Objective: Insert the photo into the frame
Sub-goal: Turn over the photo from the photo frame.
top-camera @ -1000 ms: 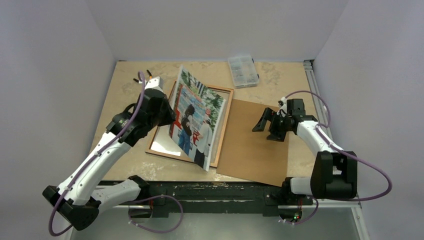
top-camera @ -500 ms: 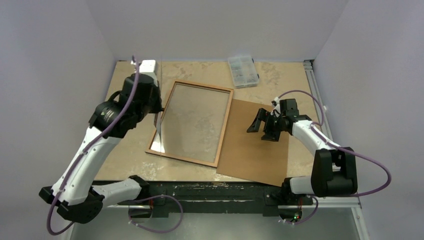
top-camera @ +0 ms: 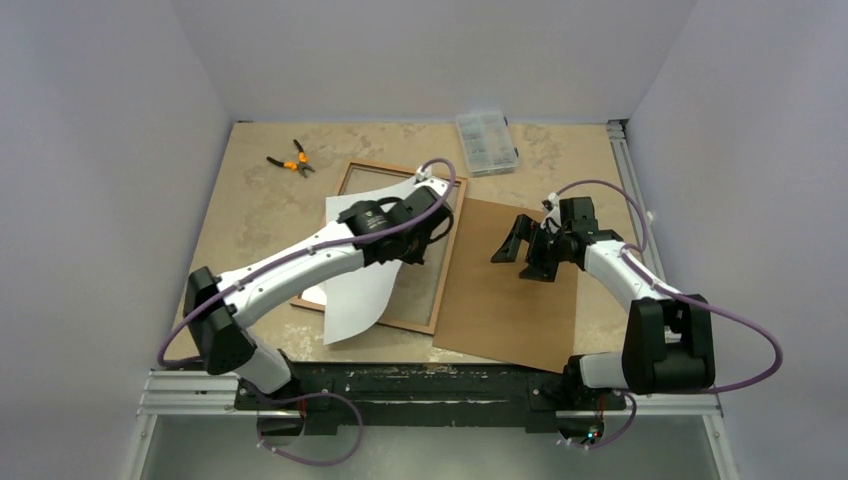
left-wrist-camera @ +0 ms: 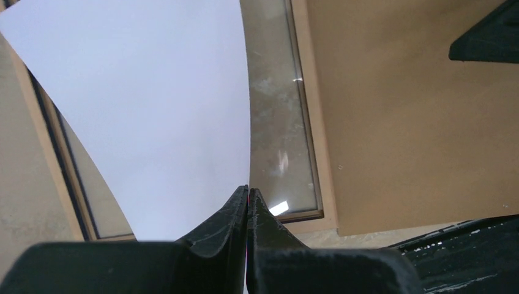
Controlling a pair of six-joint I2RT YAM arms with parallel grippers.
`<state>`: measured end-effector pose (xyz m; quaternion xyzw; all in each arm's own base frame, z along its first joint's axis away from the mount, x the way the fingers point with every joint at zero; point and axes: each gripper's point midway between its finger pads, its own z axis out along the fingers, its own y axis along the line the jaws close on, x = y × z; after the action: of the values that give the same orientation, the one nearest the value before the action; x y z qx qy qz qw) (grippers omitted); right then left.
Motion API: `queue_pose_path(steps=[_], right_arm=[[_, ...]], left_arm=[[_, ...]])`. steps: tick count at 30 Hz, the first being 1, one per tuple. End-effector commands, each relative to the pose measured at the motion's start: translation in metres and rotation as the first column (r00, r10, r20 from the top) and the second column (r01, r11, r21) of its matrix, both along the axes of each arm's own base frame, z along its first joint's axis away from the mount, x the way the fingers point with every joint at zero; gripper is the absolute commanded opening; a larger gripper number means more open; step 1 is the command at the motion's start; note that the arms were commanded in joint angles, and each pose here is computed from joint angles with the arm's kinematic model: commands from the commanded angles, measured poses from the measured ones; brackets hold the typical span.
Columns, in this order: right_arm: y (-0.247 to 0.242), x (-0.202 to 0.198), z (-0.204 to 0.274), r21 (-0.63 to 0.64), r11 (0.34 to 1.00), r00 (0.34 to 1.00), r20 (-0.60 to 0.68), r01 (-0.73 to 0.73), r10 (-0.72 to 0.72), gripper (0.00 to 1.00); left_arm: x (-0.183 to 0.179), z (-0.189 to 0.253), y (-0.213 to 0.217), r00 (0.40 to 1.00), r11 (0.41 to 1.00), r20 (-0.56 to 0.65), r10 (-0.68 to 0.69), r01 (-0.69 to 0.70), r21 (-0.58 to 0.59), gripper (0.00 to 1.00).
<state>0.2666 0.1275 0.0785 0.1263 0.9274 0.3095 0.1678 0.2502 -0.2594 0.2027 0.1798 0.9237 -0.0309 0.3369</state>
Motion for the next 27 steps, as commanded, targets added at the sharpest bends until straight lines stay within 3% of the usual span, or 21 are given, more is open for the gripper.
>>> queue_pose_path(steps=[1, 9, 10, 15, 17, 22, 27], right_arm=[[0.014, 0.009, 0.026, 0.086, 0.996, 0.995, 0.098, -0.028, 0.019, 0.95], [0.017, 0.014, 0.049, 0.167, 0.986, 0.987, 0.16, -0.005, -0.022, 0.99], [0.017, 0.013, 0.049, 0.18, 0.984, 0.987, 0.16, 0.0, -0.03, 0.99], [0.021, 0.009, 0.043, 0.209, 0.978, 0.989, 0.149, -0.012, -0.019, 0.98], [0.02, 0.006, 0.035, 0.204, 0.979, 0.991, 0.129, -0.007, -0.02, 0.98], [0.023, -0.003, 0.017, 0.221, 0.975, 0.997, 0.082, -0.004, -0.014, 0.96], [0.029, -0.01, 0.0, 0.271, 0.963, 0.999, 0.043, 0.004, -0.016, 0.92]], left_arm=[[-0.009, -0.005, -0.046, 0.999, 0.997, 0.011, -0.035, 0.036, -0.067, 0.0], [-0.051, -0.026, -0.117, 0.978, 0.967, -0.056, -0.202, 0.19, -0.168, 0.0], [-0.055, -0.027, -0.119, 0.976, 0.964, -0.065, -0.21, 0.196, -0.178, 0.03], [-0.065, -0.013, -0.121, 0.97, 0.935, -0.054, -0.239, 0.215, -0.281, 0.72], [-0.066, 0.0, -0.118, 0.968, 0.917, -0.032, -0.249, 0.225, -0.33, 0.85], [-0.06, 0.019, -0.093, 0.974, 0.844, -0.036, -0.224, 0.175, -0.507, 0.88], [-0.038, 0.0, -0.024, 0.992, 0.807, -0.098, -0.082, 0.008, -0.591, 0.87]])
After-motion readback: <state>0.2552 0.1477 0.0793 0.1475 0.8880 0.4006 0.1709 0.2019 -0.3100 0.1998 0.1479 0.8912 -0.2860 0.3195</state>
